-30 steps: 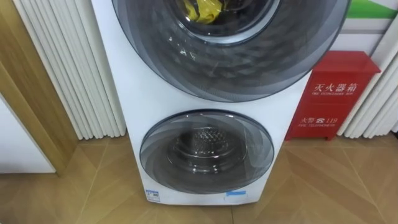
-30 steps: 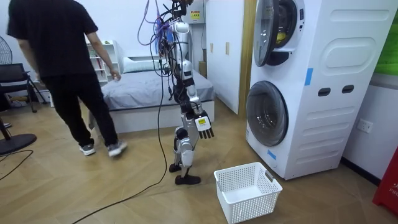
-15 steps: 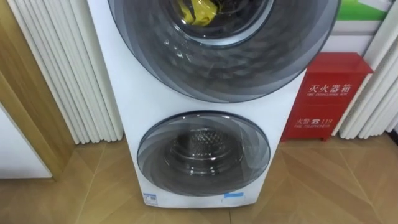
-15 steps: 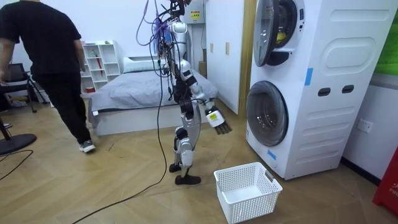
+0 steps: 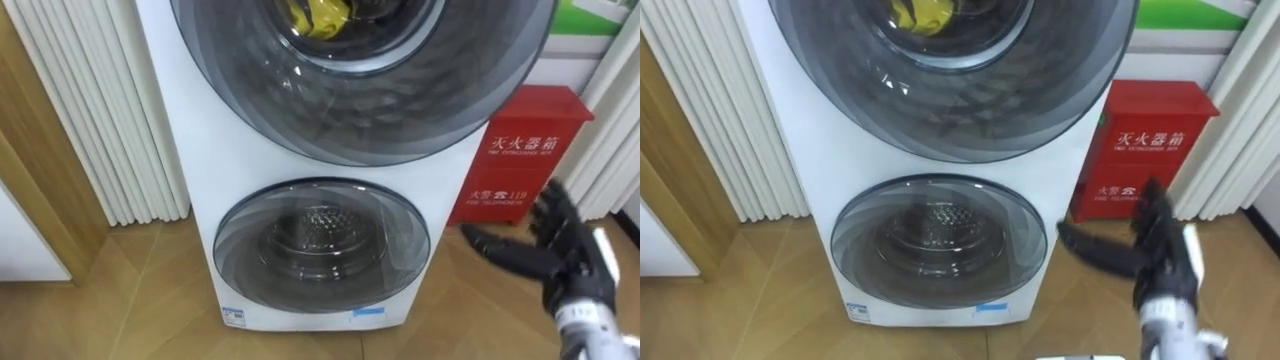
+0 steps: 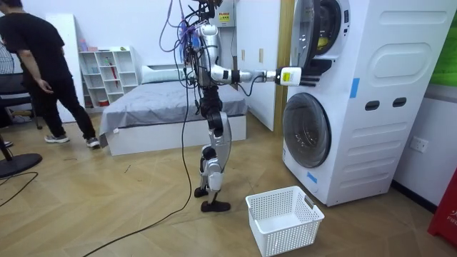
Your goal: Pick clothes from washing machine
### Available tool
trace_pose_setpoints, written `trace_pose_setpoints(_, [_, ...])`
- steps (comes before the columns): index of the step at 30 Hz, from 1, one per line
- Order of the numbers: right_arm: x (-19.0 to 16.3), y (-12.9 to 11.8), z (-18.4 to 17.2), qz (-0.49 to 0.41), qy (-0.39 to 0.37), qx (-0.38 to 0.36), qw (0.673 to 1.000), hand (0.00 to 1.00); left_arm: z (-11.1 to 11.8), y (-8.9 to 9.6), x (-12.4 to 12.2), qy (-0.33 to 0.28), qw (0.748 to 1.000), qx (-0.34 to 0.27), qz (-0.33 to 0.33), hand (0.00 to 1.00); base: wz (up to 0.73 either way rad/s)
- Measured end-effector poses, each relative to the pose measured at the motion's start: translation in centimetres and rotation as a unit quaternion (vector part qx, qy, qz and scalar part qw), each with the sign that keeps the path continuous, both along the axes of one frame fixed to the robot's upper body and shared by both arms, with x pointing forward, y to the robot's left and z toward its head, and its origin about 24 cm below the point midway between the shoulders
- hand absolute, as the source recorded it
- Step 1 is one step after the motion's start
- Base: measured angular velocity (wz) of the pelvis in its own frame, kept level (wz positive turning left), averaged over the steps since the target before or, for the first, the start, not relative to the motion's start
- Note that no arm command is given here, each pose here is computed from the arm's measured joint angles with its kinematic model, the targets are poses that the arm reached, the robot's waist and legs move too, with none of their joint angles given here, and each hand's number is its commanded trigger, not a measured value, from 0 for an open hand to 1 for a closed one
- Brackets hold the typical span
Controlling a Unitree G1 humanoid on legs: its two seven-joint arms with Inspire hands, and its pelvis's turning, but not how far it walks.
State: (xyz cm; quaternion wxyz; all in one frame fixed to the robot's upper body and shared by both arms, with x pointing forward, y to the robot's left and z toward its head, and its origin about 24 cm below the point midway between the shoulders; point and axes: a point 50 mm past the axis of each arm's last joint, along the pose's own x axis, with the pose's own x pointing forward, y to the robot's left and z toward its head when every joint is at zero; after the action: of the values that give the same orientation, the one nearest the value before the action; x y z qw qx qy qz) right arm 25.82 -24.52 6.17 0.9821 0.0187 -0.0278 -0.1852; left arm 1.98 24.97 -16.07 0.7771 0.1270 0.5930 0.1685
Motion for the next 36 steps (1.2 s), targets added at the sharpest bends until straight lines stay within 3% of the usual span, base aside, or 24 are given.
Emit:
trace_pose_setpoints(15, [1.1, 1.9, 9.8, 0.043, -0.199, -0.027, 0.979, 0.0, -0.2, 0.1, -1.6, 0.056, 0.997, 0.017, -0.047, 0.0, 0.0])
trace_pose_setpoints(27, [1.1, 2.2, 10.7, 0.056, -0.222, -0.026, 0.973, 0.0, -0.2, 0.1, -1.1, 0.056, 0.996, 0.023, -0.068, 0.0, 0.0])
trace_pose_setpoints(36, [1.6, 3.6, 13.7, 0.094, -0.277, -0.038, 0.955, 0.0, -0.2, 0.1, -0.2, 0.057, 0.993, 0.031, -0.1, 0.0, 0.0])
